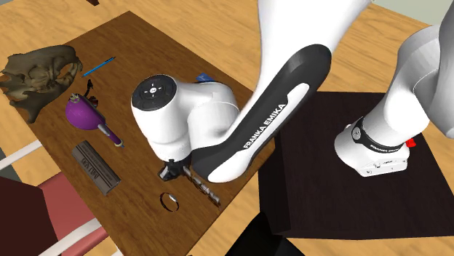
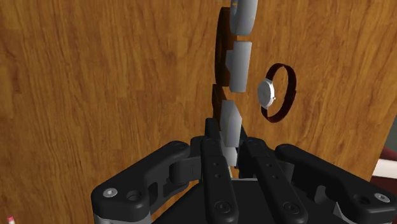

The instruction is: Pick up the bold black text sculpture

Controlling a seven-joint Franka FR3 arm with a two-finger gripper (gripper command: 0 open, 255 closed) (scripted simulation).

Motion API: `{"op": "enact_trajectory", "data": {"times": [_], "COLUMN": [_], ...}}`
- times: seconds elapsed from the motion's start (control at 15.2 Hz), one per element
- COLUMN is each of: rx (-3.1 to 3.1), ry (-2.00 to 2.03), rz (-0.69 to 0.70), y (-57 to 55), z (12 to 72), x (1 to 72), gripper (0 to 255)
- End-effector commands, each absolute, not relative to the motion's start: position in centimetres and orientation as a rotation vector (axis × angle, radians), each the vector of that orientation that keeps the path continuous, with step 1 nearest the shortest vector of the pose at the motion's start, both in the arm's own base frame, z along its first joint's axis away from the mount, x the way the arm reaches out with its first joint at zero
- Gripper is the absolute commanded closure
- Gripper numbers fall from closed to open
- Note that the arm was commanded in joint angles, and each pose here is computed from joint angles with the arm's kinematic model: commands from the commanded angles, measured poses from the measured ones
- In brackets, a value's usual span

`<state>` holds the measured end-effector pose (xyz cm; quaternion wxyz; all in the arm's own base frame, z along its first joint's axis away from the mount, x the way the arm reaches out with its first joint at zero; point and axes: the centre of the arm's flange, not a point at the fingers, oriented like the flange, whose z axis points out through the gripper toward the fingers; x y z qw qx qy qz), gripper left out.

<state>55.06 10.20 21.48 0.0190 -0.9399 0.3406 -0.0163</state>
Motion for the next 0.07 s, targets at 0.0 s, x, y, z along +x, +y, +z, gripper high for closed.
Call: {"op": "enact_trajectory", "data": {"times": [0.0], "rx": [-2.918], "ry": [1.058], "rz": [-0.05], "y": [10.1], "z": [21.73], "x": [55.11], "gripper": [255]}}
